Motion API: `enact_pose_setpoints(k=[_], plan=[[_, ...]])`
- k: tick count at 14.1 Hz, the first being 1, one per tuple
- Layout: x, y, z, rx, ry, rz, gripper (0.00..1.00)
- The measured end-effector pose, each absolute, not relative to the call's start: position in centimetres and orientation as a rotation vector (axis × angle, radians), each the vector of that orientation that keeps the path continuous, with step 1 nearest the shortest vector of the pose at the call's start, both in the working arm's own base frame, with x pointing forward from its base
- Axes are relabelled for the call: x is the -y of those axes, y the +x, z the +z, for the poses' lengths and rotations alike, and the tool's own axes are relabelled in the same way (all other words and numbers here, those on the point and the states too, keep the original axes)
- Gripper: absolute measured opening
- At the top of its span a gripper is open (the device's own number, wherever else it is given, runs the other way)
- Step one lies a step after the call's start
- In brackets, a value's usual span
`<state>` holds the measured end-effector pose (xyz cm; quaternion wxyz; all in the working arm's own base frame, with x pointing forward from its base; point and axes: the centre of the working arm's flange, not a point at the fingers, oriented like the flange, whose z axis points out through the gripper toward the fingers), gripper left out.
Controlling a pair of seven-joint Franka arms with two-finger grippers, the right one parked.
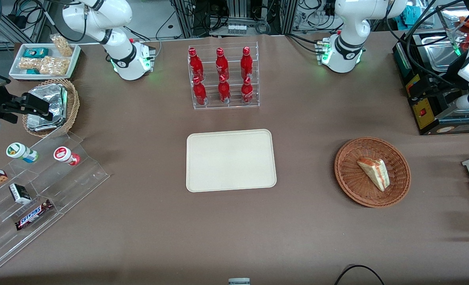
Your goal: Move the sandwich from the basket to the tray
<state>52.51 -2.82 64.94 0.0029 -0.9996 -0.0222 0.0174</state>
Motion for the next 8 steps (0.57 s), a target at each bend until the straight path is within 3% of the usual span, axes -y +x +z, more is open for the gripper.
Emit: enact_pose_setpoints(k=[8], plan=[[2.81,52.51,64.27,0.069,-3.132,0.077,1.00]])
